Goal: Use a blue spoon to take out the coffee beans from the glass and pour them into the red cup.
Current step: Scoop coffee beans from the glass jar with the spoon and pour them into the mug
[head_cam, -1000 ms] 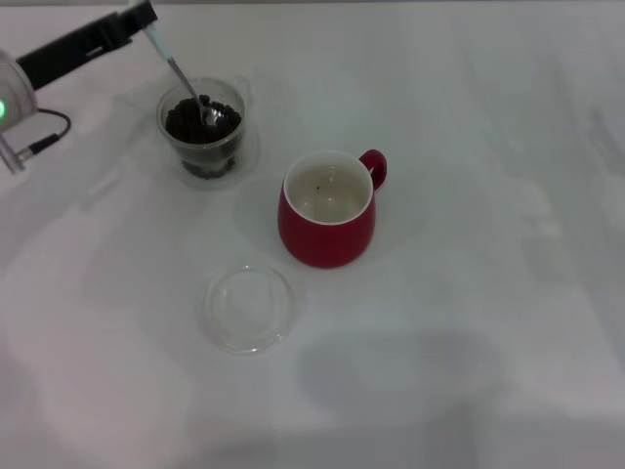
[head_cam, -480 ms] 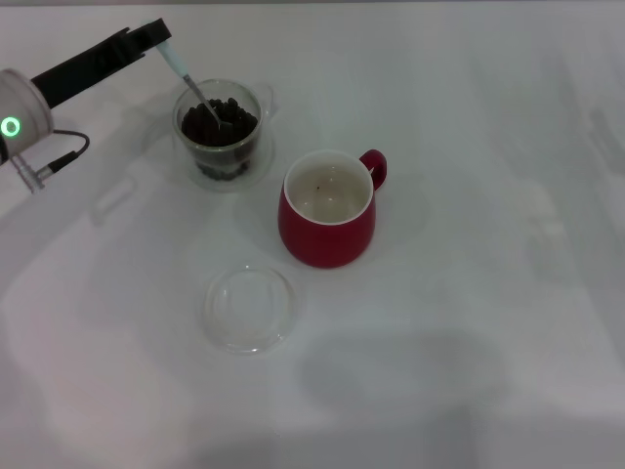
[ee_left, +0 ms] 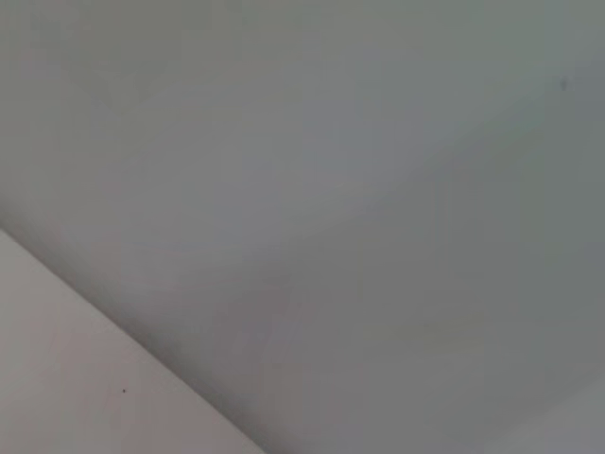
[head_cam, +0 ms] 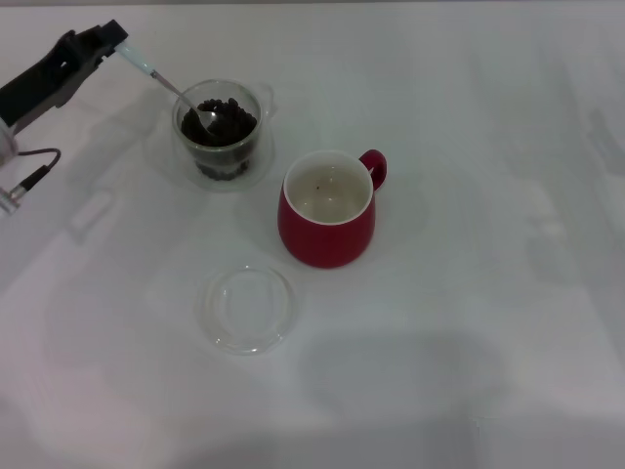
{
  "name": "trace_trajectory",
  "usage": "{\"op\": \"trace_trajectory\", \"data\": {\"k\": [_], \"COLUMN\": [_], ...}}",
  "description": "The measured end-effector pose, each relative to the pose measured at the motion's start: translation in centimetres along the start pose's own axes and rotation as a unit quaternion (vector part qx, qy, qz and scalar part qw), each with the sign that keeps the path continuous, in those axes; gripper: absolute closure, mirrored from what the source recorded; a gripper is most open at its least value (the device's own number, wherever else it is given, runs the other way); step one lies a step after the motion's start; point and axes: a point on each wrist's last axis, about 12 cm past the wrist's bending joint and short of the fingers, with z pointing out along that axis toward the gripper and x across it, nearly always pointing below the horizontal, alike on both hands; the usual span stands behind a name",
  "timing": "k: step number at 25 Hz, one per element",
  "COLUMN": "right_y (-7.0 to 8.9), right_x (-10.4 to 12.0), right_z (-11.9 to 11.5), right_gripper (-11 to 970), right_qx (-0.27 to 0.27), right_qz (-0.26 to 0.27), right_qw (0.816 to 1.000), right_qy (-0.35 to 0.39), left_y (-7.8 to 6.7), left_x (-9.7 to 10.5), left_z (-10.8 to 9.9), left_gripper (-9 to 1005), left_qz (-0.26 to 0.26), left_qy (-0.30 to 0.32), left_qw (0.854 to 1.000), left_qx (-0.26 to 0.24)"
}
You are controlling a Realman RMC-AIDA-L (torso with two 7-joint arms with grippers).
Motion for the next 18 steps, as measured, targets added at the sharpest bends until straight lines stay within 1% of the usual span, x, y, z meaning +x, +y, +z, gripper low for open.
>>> {"op": "trace_trajectory", "data": {"k": [10,14,18], "right_y": [-0.1,-0.1,-0.1], "right_x": [0.1,0.1,0.1], "right_z": [-0.3,-0.3,-0.3], "right_gripper": [86,86,86], "right_qx": [0.002,0.002,0.003], "right_qz": [0.012,0.013,0.013], "right_qw": [1.0,1.0,1.0], "right_qy": [0.002,0.002,0.003], "left_y": [0.4,0.4,-0.3], "left_x": [0.1,0.3,0.7], "left_z": [-2.5,-2.9,-2.6], "left_gripper": [865,865,865], "left_qz": [-0.06,-0.074,-0.081], "left_qy": [-0.044,-0.049,-0.04], "left_qw": [0.996,0.995,0.993], "left_qx": [0.038,0.05,0.071]}}
